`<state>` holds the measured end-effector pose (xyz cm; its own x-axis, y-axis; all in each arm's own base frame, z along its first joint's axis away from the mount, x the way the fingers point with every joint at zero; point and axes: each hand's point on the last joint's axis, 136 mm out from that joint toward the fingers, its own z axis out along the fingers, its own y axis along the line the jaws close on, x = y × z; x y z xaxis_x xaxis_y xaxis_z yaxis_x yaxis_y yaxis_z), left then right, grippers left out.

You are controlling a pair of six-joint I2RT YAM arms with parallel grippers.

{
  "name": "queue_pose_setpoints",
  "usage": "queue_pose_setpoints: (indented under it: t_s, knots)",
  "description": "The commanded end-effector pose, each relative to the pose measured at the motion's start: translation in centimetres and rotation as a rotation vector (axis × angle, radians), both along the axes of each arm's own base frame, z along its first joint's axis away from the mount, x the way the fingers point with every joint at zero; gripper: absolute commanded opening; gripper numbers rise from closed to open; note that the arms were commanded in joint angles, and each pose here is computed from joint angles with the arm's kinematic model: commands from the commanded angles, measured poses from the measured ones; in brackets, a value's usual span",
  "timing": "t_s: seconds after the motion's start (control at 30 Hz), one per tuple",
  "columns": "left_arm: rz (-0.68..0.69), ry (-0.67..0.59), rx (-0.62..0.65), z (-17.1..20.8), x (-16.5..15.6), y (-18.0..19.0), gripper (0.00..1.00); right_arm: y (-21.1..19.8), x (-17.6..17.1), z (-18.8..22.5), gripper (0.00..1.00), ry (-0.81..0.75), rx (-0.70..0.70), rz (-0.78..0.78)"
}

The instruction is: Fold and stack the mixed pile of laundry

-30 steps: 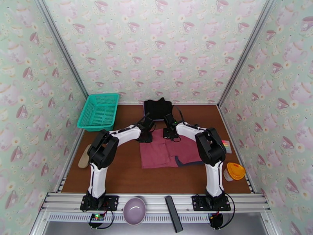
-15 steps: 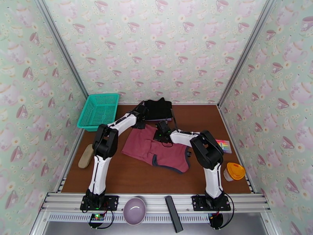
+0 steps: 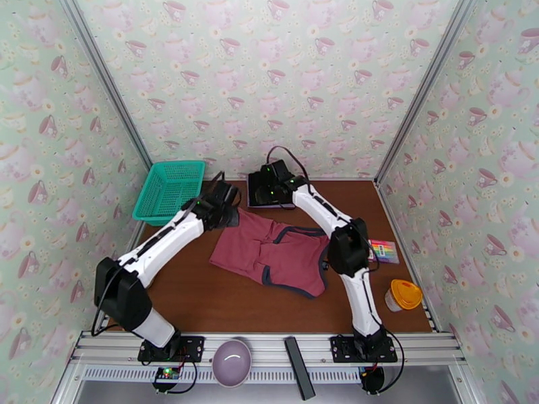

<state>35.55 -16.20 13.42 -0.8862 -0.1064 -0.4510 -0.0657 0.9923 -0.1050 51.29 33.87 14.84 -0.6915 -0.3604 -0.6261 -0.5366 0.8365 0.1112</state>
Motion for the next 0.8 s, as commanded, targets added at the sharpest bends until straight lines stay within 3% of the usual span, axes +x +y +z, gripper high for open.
queue_pose_setpoints:
  t_s: [0.0, 0.13, 0.37, 0.6, 0.77]
  knots:
    - [0.099, 0.142, -0.105, -5.6, -2.1, -0.8, 0.27, -0.2, -2.3, -6.2, 0.53, 0.109, -0.180, 0.214]
    - [0.144, 0.161, -0.156, -8.4, -2.2, -1.5, 0.24, 0.4, -1.7, -8.1, 0.49, 0.093, -0.189, 0.257]
    - [0.192, 0.223, -0.048, -12.3, -3.2, -0.2, 0.25, -0.9, -2.8, -13.6, 0.37, 0.147, -0.331, 0.178]
    - [0.145, 0.315, 0.072, -14.5, -2.4, 0.1, 0.25, -8.4, -5.3, -16.9, 0.23, 0.194, -0.555, -0.123]
    - [0.052, 0.312, 0.079, -14.6, 0.2, -1.8, 0.26, -14.4, -9.7, -17.5, 0.22, 0.231, -0.639, -0.310]
